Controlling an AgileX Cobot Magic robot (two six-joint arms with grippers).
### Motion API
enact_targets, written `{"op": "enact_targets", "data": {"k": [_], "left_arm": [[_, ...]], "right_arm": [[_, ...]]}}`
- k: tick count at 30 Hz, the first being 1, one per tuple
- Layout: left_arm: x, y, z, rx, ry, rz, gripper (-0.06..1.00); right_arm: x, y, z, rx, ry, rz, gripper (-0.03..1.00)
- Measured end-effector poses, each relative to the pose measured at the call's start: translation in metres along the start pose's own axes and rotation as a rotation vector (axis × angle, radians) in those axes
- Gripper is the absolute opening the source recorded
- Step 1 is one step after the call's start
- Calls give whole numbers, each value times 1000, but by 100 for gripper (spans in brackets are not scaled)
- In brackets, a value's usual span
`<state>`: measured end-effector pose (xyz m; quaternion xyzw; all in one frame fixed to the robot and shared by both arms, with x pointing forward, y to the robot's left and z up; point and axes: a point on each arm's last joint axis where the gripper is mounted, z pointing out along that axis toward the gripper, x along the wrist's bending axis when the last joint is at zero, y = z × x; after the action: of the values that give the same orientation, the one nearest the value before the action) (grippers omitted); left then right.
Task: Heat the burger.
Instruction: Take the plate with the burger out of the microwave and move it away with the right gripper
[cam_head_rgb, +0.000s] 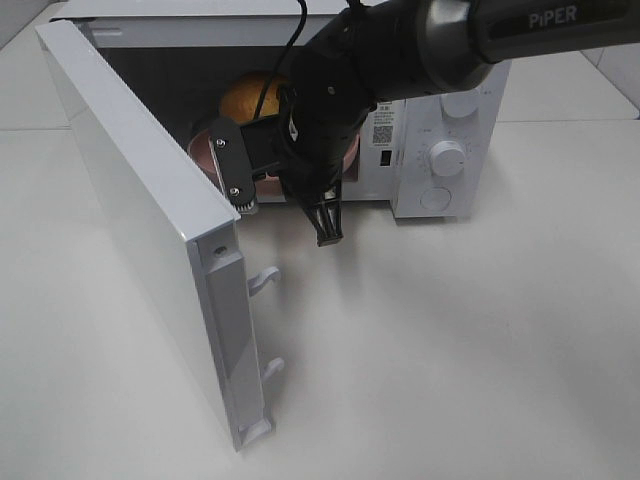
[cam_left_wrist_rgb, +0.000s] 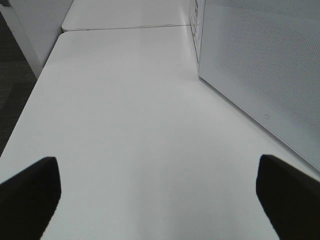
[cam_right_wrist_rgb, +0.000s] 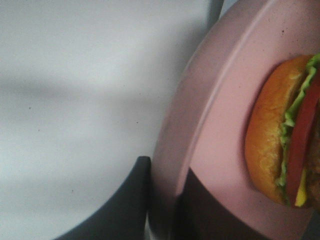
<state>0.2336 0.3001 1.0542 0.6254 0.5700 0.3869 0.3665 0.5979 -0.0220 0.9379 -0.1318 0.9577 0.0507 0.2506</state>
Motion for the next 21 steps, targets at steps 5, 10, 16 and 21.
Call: {"op": "enact_targets", "data": {"k": [5, 10, 16, 21], "left_arm": [[0, 0, 0, 0, 0, 0, 99], [0, 0, 0, 0, 0, 0, 99], [0, 0, 0, 0, 0, 0, 99], [0, 0, 0, 0, 0, 0, 99]], "right_arm": [[5, -3, -8, -16, -12, -5, 8], [9, -5, -22, -39, -38, -1, 8], [17, -11, -35, -54, -65, -18, 8], [25, -14, -39, -59, -66, -28, 8]]}}
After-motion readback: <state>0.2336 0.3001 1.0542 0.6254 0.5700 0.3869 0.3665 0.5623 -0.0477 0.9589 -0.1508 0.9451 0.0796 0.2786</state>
